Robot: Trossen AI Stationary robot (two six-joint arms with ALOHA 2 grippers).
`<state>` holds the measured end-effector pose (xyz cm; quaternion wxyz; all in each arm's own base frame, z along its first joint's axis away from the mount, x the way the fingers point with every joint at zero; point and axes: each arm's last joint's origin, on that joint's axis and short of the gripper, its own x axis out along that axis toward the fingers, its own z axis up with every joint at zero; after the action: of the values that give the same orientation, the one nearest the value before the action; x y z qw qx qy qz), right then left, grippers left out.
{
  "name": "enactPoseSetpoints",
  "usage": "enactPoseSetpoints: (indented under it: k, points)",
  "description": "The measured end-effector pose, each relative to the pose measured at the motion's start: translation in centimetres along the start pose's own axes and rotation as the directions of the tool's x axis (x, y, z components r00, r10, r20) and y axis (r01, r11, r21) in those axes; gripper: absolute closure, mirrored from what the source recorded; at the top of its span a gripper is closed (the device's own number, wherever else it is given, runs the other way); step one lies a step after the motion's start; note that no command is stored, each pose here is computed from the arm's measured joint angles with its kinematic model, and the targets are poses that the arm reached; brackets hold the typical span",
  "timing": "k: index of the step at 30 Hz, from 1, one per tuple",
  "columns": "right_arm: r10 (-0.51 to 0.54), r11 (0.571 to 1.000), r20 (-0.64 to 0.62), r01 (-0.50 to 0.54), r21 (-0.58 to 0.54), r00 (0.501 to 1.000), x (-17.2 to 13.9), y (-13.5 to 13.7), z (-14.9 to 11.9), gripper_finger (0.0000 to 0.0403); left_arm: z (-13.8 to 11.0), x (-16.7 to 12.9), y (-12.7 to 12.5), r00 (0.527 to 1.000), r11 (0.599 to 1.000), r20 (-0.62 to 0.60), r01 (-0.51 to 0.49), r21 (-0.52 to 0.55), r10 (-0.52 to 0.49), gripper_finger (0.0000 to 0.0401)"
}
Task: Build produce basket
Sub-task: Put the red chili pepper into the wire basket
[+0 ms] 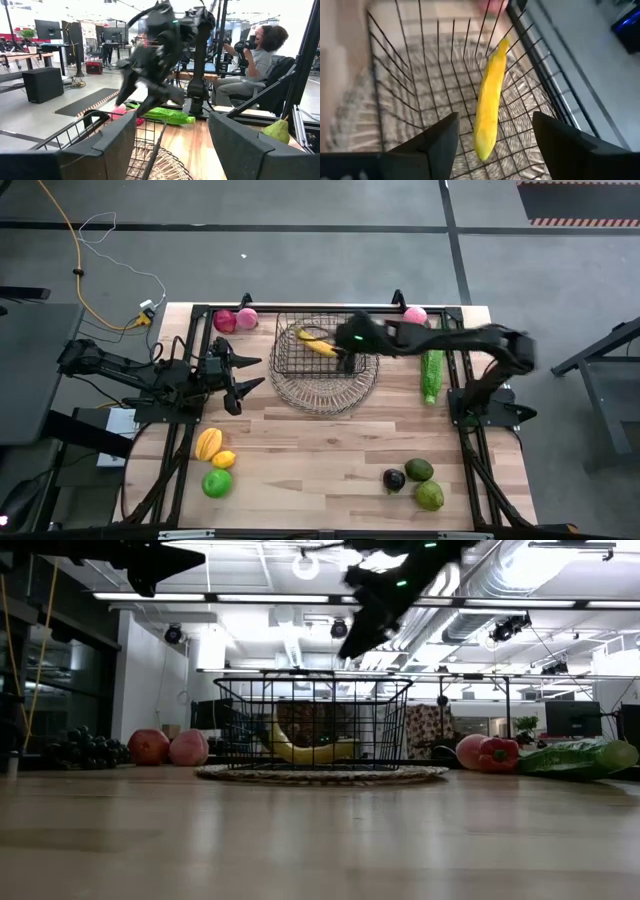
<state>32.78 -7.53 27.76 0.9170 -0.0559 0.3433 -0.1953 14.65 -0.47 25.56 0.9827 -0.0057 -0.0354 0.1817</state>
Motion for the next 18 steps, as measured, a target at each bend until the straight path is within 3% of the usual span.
enactPoseSetpoints:
  k: [4,9,18]
  points:
    - [0.006,0.994,0.229,-0.032,0.106,0.973,-3.5,0.6,-2.4,0.016,0.0,0.0,0.0,1.0,1.0,0.001,-0.001,-0.001,0.001,0.0164]
    - [0.023,0.984,0.407,-0.092,0.15,0.913,-6.0,1.4,-5.1,0.016,0.0,0.0,0.0,1.0,1.0,0.0,-0.001,0.0,0.001,0.0164]
    - [0.073,0.976,0.548,-0.172,0.132,0.833,-6.7,3.4,-7.9,0.016,0.1,0.0,0.0,1.0,1.0,0.013,-0.003,0.006,0.003,0.0164]
